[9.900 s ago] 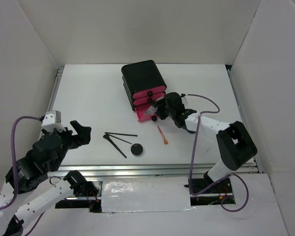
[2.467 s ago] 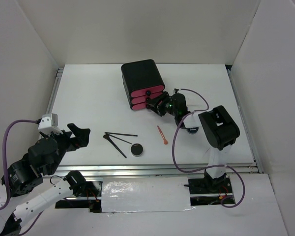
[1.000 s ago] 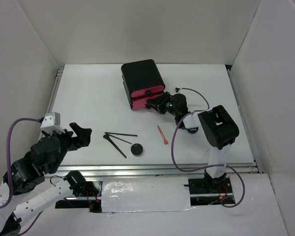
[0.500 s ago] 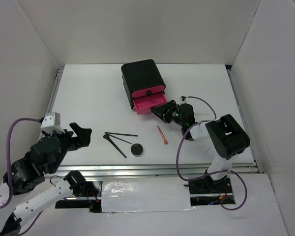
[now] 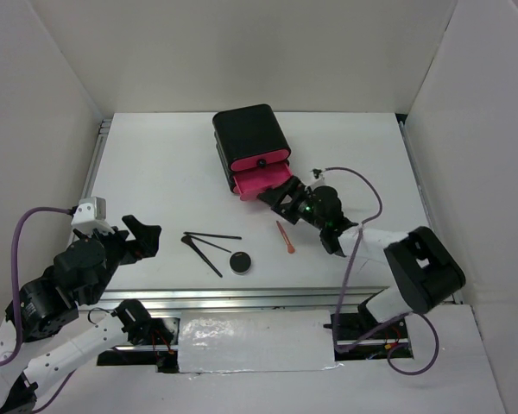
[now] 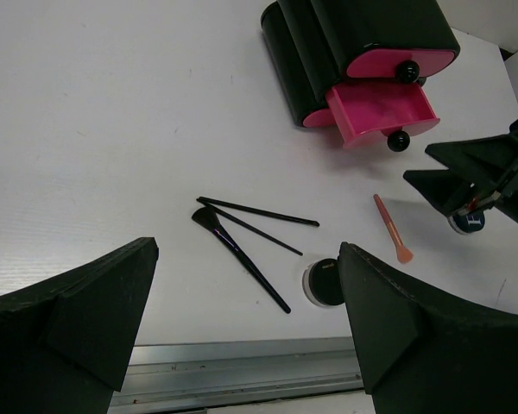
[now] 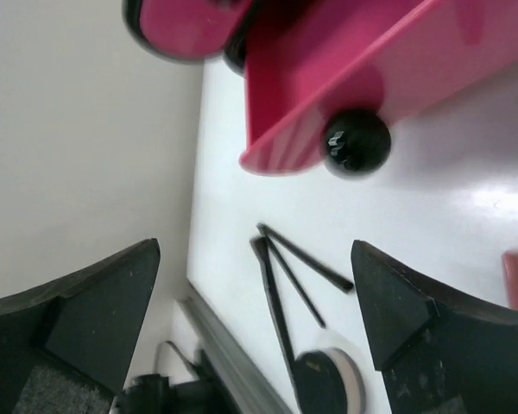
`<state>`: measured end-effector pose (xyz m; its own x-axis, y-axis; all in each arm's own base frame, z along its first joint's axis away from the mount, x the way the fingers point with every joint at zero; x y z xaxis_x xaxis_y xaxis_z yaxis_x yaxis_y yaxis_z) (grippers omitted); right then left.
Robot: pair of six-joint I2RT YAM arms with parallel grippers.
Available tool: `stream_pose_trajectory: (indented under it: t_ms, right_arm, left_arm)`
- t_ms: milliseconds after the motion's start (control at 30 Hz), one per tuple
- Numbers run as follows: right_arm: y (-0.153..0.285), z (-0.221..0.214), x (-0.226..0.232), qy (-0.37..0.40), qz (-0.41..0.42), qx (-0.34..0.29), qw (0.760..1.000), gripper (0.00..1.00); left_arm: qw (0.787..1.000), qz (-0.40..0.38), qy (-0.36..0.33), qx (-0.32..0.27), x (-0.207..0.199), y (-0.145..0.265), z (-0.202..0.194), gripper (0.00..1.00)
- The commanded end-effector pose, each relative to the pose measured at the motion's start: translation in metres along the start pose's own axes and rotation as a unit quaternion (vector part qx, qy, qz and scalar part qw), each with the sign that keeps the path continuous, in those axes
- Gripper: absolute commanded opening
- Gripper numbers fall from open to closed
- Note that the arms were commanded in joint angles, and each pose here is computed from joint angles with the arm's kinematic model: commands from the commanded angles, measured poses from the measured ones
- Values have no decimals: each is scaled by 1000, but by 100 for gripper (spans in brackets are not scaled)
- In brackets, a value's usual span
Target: Organize the makeup
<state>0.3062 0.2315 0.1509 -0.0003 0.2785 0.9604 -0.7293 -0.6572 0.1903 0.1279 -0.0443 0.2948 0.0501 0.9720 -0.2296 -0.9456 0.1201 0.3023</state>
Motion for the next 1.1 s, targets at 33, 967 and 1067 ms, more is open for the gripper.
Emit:
stream_pose_trajectory:
  t_ms: [33,967,1067]
  right_arm:
    - [4,-38,28,173,-113,-8,978,100]
    - [11,-173,-45,446,-388,170,788,97]
    - [7,-177,-45,435,-365,181,803,93]
  left_arm:
    - [1000,-4,6,-16,-2,0,7,99]
    - [999,-11,20,-30,3,7,9,99]
    - [999,-11,18,-29,2,6,9,99]
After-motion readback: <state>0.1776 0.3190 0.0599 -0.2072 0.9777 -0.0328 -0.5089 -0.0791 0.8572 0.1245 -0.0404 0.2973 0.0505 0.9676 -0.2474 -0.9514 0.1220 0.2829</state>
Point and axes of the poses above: each gripper's point midway between its finger pads, its own y axis back along the fingers, its own x axis along the line the jaws close on, z = x × y, the point moved 4 cm from there along y, back along the fingers, and after that the axes turned 9 degrees about -y, right-handed, at the moved point
